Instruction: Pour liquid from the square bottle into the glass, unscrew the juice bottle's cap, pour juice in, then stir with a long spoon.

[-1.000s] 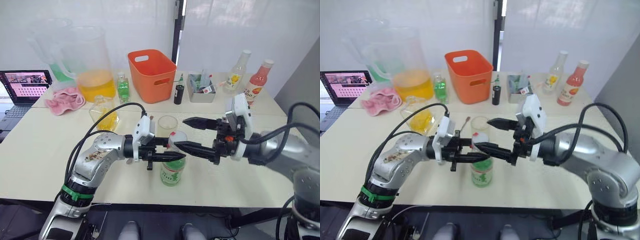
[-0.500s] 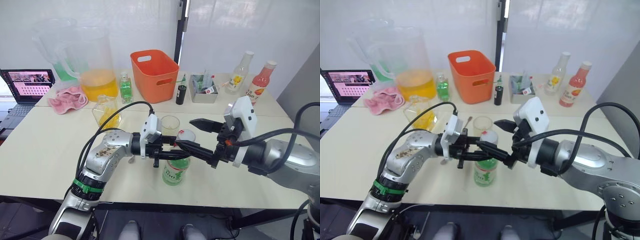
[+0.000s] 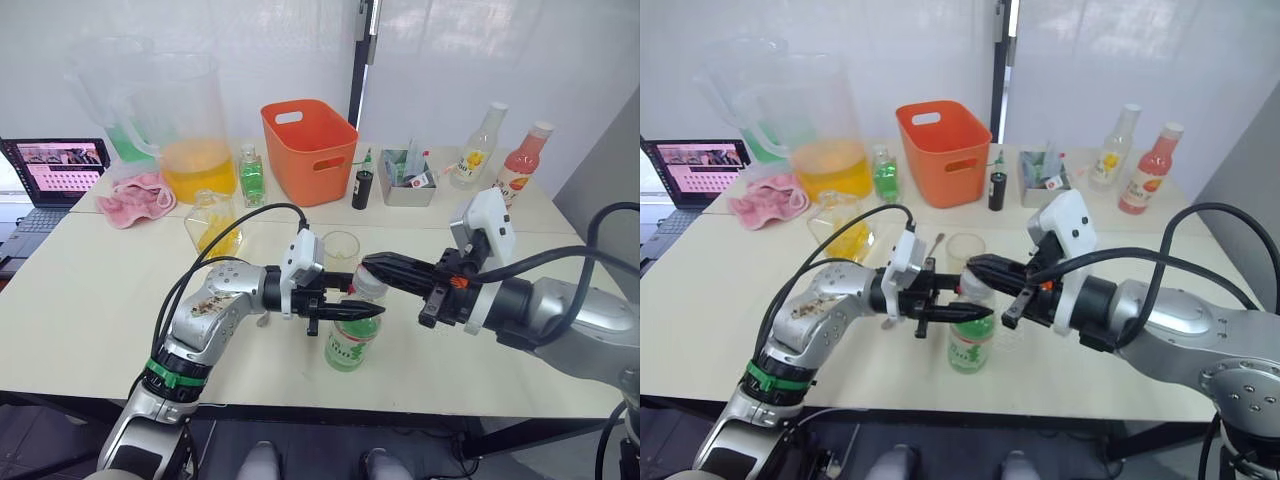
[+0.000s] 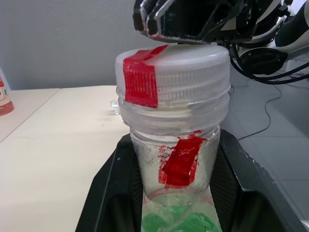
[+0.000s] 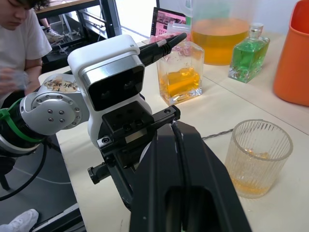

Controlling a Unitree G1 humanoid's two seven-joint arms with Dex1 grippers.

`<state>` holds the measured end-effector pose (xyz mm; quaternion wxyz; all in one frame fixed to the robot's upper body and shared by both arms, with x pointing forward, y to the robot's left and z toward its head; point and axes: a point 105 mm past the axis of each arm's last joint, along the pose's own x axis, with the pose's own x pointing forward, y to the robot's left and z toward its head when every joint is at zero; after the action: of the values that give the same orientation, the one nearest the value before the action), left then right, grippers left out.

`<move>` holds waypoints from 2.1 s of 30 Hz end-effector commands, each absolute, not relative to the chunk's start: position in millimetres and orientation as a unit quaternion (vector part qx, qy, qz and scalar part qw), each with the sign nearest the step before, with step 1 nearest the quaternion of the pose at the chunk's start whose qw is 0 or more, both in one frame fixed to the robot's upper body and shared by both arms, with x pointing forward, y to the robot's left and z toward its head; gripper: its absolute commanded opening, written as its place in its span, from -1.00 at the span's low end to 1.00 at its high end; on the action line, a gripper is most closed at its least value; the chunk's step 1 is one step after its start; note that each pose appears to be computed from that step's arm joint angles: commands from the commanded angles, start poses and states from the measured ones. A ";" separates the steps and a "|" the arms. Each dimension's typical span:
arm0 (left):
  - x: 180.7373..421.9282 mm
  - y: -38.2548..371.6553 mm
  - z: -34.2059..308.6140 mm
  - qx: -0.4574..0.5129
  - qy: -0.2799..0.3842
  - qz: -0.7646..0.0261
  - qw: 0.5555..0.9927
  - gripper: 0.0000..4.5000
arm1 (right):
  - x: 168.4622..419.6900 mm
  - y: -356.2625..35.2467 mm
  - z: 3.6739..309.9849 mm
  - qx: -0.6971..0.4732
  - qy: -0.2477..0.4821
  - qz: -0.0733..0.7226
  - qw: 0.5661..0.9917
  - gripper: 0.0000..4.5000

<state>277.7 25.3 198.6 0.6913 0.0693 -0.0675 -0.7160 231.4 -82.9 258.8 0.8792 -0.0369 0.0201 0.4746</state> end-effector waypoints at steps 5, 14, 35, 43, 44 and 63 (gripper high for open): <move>280.2 30.6 192.6 0.082 -0.054 -0.691 0.716 -0.41 | 233.9 -76.2 267.6 -0.022 -0.002 0.512 0.859 -0.98; 278.6 33.2 192.8 0.078 -0.052 -0.688 0.719 -0.41 | 231.8 -75.2 286.1 -0.031 -0.034 0.529 0.847 0.13; 278.3 29.4 189.9 0.077 -0.052 -0.703 0.705 -0.41 | 229.4 -84.2 258.8 -0.067 0.014 0.488 0.870 0.26; 278.3 29.1 190.1 0.079 -0.053 -0.703 0.704 -0.41 | 229.1 -83.7 257.0 -0.063 0.015 0.491 0.869 -0.24; 278.3 29.0 190.1 0.079 -0.053 -0.703 0.704 -0.41 | 229.2 -83.6 256.7 -0.064 0.015 0.492 0.868 -0.26; 281.0 36.9 192.3 0.099 -0.058 -0.688 0.717 -0.41 | 238.8 -80.2 248.1 -0.208 0.050 0.705 0.676 -0.26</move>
<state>272.0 33.6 197.8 0.6947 0.0855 -0.0711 -0.7106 248.7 -83.2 256.0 0.7303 -0.1761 0.0420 0.6587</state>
